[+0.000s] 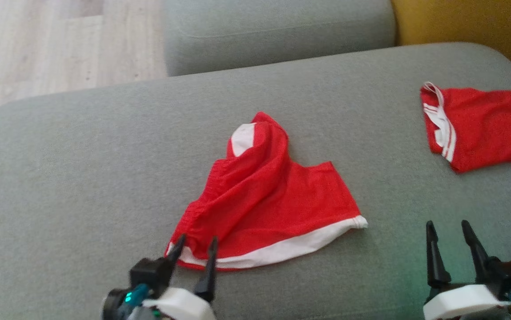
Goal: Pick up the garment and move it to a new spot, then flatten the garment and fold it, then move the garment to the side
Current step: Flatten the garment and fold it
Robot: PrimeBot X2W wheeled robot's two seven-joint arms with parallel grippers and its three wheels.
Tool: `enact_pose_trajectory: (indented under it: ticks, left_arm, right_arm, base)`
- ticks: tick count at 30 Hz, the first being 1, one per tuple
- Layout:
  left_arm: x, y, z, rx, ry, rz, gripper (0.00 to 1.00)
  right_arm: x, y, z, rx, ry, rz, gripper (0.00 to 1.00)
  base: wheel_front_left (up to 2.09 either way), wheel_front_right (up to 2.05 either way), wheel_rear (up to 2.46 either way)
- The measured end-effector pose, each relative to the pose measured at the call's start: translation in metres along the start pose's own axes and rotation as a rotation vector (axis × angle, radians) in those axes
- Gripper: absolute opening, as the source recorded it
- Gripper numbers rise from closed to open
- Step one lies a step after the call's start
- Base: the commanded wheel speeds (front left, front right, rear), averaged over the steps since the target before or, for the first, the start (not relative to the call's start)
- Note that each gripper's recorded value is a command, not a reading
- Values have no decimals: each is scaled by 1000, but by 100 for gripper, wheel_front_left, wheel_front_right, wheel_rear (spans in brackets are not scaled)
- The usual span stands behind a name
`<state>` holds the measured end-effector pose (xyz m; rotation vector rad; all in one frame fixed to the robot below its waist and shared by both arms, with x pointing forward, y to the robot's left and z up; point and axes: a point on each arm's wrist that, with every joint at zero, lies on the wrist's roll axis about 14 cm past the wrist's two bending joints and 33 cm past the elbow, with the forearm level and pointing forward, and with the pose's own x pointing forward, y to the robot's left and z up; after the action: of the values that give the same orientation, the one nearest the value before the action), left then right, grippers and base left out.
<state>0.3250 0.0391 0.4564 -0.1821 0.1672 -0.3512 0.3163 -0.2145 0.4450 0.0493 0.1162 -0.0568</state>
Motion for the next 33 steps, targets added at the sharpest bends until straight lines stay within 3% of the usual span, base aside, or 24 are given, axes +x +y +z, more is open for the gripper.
enact_pose_trajectory:
  ticks: [7,13,33]
  left_arm:
    - [-24,58,11,32,-55,177,100]
    - [-44,89,15,52,-83,275,100]
    - [-55,98,17,66,-107,298,100]
  right_arm:
    - [9,13,5,-13,-11,45,100]
    - [13,24,4,-17,-9,82,100]
    - [12,44,-6,-15,24,145,100]
  base:
    - [0,0,0]
    - [0,0,0]
    - [0,0,0]
